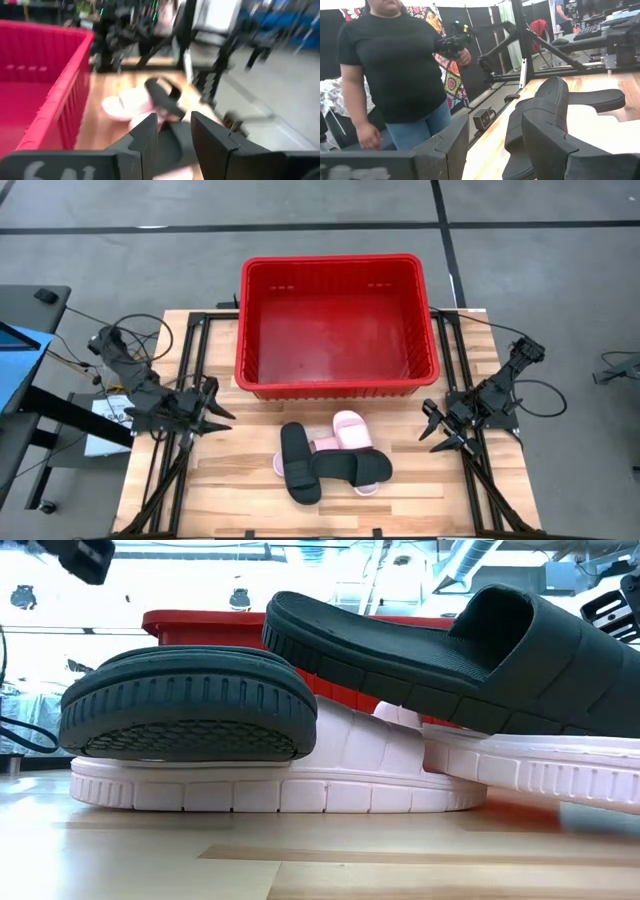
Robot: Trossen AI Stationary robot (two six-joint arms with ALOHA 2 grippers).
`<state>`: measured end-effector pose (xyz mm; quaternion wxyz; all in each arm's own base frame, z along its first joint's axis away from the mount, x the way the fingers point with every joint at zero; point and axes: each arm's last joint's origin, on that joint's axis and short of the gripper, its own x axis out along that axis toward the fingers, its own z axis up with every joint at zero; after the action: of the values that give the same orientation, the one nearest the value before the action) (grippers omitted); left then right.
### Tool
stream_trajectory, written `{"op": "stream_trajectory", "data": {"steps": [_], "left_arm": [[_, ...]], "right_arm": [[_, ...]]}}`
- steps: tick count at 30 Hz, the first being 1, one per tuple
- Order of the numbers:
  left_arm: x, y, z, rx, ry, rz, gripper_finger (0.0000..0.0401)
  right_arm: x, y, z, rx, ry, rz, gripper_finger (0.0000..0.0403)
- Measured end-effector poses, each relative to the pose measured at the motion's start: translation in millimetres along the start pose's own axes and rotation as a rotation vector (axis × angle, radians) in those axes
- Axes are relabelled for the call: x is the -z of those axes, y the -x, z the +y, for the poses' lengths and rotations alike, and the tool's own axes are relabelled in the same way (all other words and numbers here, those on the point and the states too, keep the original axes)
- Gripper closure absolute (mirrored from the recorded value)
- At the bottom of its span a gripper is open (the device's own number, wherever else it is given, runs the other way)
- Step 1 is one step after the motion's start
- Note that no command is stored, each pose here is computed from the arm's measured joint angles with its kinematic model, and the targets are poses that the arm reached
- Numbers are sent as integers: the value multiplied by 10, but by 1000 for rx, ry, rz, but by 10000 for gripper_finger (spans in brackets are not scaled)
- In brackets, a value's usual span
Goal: Pick and place slides into bin
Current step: Put the left black slide into the red container
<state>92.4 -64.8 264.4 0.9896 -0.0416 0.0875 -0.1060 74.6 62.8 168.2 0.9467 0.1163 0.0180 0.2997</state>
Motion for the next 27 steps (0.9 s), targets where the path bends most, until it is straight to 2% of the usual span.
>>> {"op": "stream_trajectory", "data": {"steps": [4,9,18,21,27], "left_arm": [[-155,-199,-139,-76,-41,104,293],[-254,-485,-327,-91,-61,197,293],[-397,-779,-531,-102,51,250,290],[-377,-918,-610,-117,98,284,275],[-281,-1271,-892,-54,110,403,228]], "right_arm": [[0,0,0,0,0,0,230],[0,0,0,0,0,0,231],[1,0,0,0,0,0,232],[1,0,0,0,0,0,232],[0,0,0,0,0,0,229]]}}
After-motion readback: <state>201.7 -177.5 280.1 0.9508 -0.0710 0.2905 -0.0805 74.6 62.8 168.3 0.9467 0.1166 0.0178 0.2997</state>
